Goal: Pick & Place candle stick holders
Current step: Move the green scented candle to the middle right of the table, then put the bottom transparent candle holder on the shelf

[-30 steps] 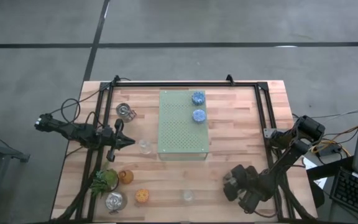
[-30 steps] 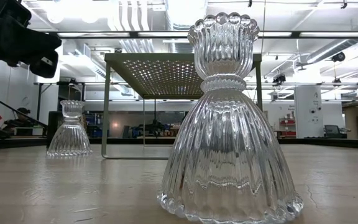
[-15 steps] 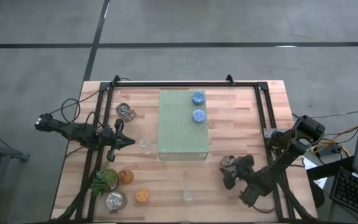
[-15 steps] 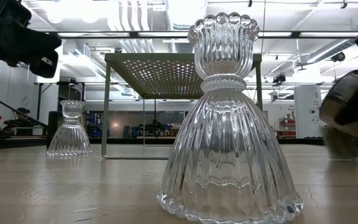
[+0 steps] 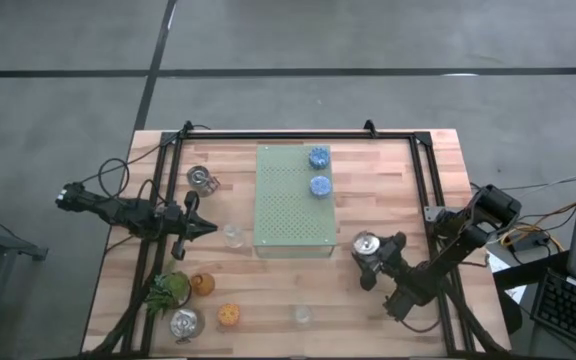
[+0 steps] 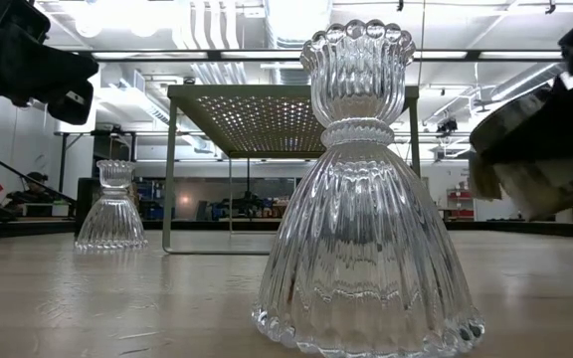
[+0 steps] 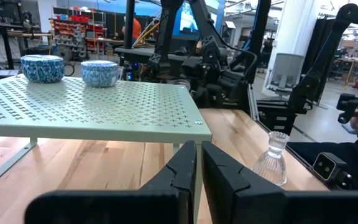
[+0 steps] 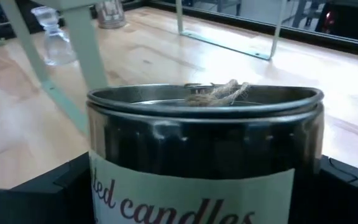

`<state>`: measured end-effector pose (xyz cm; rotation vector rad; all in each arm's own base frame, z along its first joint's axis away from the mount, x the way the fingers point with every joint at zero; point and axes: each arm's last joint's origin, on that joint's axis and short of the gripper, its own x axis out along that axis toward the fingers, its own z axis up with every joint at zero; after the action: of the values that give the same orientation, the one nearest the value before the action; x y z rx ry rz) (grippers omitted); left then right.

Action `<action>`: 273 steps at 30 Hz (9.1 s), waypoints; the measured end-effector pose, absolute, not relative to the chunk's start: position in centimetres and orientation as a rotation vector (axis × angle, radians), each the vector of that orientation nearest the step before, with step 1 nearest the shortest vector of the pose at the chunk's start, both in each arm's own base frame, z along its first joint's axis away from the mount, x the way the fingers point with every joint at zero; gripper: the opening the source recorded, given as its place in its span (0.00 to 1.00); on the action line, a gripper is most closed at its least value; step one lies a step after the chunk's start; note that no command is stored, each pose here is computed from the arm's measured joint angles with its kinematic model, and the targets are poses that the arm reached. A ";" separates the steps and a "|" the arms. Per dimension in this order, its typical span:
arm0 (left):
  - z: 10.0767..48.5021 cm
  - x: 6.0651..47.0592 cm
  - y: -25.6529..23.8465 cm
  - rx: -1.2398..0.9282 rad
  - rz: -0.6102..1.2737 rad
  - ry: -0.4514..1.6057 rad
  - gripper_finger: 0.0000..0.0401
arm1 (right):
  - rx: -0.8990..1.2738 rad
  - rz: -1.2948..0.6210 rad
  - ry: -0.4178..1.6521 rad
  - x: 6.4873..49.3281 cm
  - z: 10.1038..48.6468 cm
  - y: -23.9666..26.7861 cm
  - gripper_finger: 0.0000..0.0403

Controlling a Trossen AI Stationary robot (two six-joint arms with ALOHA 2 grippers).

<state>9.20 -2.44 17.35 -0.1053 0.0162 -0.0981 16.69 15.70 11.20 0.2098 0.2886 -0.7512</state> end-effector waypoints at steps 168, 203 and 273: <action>17.3 9.2 -2.4 -0.104 -0.099 0.021 0.07 | 0.197 -0.126 0.405 25.2 17.1 22.4 0.90; 17.2 9.3 -2.5 -0.100 -0.097 0.035 0.07 | 0.622 -0.433 0.658 34.1 23.3 26.6 0.90; 17.1 9.4 -2.5 -0.097 -0.096 0.046 0.07 | 0.534 -0.570 1.019 38.4 20.2 28.0 0.45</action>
<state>9.39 -2.50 17.11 -0.0971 0.0459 -0.0965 38.35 27.98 20.19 0.5343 1.0188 -0.5698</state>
